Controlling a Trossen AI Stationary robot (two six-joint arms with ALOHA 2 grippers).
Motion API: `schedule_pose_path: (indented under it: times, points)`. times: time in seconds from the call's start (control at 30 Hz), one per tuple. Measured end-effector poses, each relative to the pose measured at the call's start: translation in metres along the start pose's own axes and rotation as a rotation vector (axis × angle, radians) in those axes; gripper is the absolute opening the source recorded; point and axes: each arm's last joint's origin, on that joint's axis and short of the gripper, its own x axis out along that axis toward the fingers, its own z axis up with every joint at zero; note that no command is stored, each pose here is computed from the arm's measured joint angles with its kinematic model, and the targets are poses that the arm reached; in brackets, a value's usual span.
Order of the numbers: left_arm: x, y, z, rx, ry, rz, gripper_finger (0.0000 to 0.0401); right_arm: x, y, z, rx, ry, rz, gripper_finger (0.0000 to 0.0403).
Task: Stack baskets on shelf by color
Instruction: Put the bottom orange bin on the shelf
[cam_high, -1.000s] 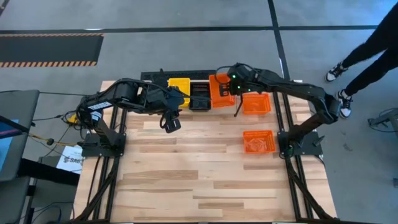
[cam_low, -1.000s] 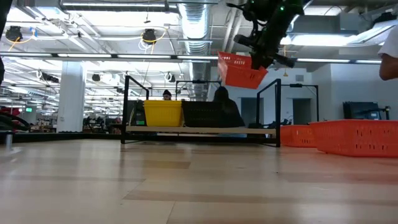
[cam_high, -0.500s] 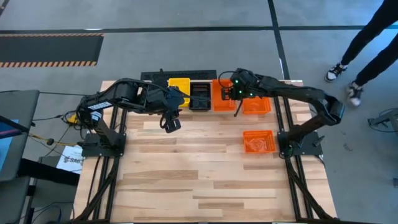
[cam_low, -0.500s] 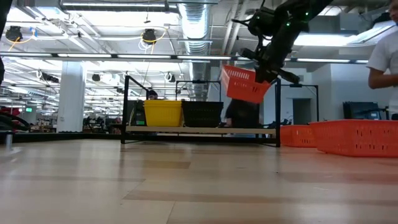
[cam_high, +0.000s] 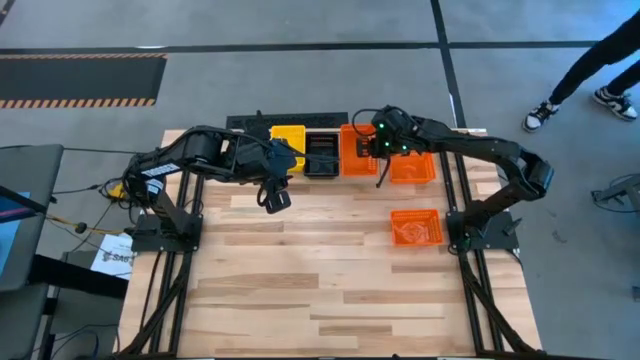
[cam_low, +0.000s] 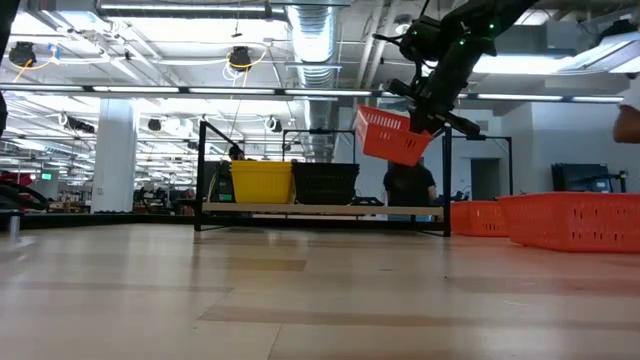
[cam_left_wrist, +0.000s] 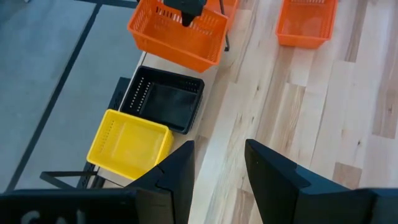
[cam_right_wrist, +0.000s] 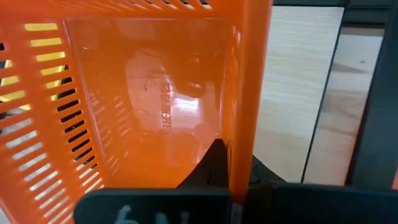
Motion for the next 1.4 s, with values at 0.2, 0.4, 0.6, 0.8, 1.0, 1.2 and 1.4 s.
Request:
schedule_pose_path:
  times: [0.2, 0.4, 0.6, 0.8, 1.0, 1.2, 1.4]
  points:
    - [0.0, 0.0, 0.0, 0.0, -0.001, 0.003, 0.013, 0.001, 0.001, -0.001, 0.004, 0.005, -0.002, 0.0]
    - [0.0, 0.001, 0.0, 0.002, -0.005, 0.024, 0.013, -0.001, 0.008, -0.009, -0.017, -0.011, -0.023, 0.0]
    - [0.0, 0.001, 0.0, 0.006, -0.005, 0.024, 0.013, -0.016, 0.017, -0.005, -0.051, 0.033, -0.062, 0.0]
    - [0.0, 0.001, 0.0, 0.007, -0.005, 0.024, 0.013, -0.041, 0.031, 0.009, -0.072, 0.01, -0.039, 0.0]
    - [0.0, 0.001, 0.0, 0.007, -0.006, 0.025, 0.013, -0.065, 0.057, 0.019, -0.103, -0.068, 0.079, 0.0]
    - [0.0, 0.001, 0.0, 0.007, -0.005, 0.025, 0.013, -0.047, 0.092, 0.019, -0.197, -0.05, 0.217, 0.0]
    - [0.0, 0.001, 0.0, 0.006, -0.005, 0.024, 0.013, 0.002, 0.113, 0.023, -0.284, 0.031, 0.212, 0.0]
